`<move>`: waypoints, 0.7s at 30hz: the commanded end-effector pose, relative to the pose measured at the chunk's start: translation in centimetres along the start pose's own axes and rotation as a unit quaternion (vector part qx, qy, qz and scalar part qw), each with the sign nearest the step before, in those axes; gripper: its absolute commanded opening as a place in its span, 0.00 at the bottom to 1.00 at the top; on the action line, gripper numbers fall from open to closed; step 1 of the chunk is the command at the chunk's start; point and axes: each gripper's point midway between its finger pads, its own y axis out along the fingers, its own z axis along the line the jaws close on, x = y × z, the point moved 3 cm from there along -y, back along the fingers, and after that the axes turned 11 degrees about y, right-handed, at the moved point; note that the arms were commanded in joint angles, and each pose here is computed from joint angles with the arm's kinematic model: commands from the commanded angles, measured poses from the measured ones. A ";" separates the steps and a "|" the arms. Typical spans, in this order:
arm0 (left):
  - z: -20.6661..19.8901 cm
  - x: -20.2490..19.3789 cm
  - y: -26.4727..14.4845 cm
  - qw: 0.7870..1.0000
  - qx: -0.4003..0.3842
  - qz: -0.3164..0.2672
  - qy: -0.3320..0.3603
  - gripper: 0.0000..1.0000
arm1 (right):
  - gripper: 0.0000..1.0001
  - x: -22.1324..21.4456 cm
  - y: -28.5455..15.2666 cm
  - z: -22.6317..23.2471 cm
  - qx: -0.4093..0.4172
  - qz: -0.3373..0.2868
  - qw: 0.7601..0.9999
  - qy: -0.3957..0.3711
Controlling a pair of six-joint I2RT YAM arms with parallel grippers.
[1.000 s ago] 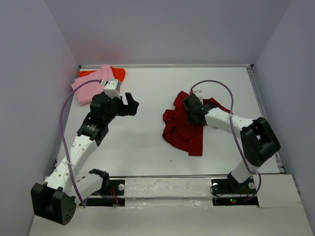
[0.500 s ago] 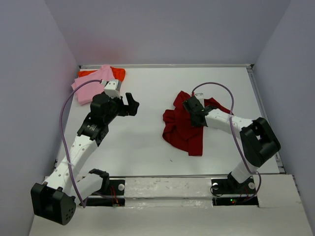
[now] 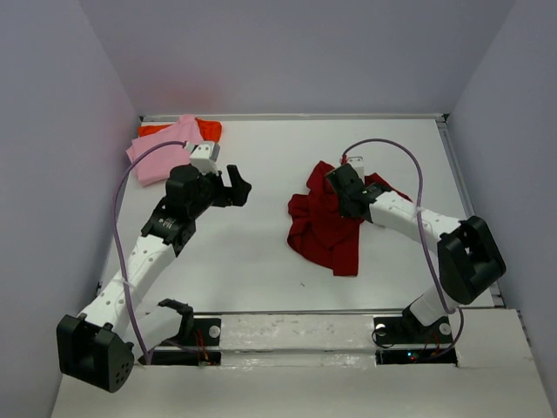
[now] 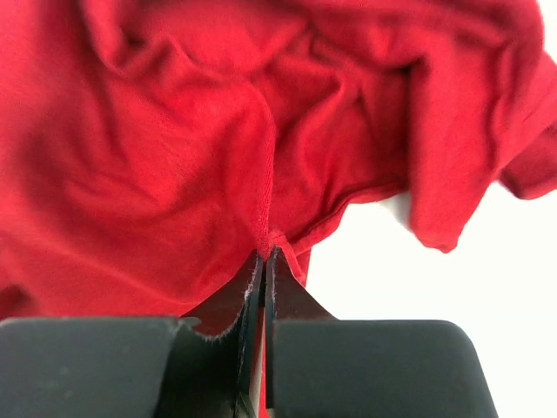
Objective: Fold and stack the t-shirts
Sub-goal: Flatten the tshirt out
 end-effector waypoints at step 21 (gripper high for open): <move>-12.2 -7.5 2.4 0.985 -0.124 0.056 -0.103 0.94 | 0.00 18.5 -13.2 0.5 0.041 -0.224 0.973 0.039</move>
